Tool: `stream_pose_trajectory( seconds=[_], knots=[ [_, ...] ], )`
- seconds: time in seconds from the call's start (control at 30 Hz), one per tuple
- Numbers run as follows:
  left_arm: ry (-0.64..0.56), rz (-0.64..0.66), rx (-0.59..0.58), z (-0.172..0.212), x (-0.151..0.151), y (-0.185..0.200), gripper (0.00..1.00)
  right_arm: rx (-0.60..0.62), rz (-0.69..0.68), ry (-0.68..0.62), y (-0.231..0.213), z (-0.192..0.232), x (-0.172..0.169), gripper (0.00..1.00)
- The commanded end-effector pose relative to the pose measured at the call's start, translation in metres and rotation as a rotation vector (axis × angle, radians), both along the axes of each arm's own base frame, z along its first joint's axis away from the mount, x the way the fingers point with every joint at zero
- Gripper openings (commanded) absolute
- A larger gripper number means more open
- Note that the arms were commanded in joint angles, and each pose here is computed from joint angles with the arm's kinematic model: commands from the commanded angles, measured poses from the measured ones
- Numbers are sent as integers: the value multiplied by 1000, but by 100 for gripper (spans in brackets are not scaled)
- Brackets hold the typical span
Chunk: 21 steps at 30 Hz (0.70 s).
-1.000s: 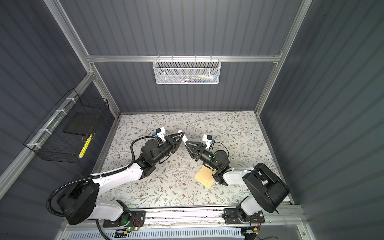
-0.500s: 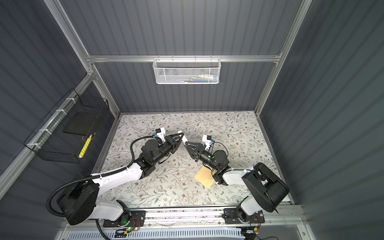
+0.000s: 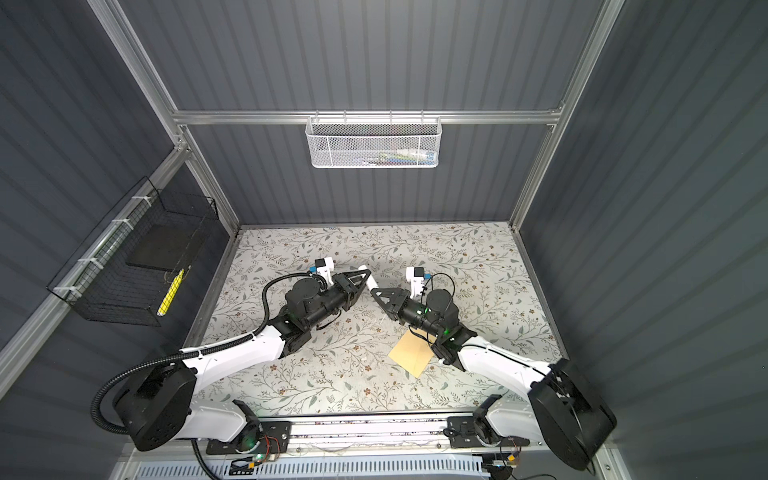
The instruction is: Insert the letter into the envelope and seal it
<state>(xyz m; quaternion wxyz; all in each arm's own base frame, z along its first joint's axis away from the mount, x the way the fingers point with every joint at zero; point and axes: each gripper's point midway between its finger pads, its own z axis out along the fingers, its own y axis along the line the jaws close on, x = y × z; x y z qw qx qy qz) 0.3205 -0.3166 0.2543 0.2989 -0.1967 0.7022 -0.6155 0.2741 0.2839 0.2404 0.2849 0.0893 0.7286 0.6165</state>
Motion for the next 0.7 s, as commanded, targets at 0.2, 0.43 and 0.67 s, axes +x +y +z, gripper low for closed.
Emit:
stream_pose_trajectory(
  seconds=[0.2,0.43,0.67],
  knots=[
    [-25,-21,29,8,2,-6,0,-475,17,-116,-10,-17,-6,27],
    [-18,-29,42,7,2,-8,0,-673,5,-196,-15,-19,-3,28],
    [-9,-40,48,6,2,-11,0,-869,2,-289,-17,-21,1,30]
  ],
)
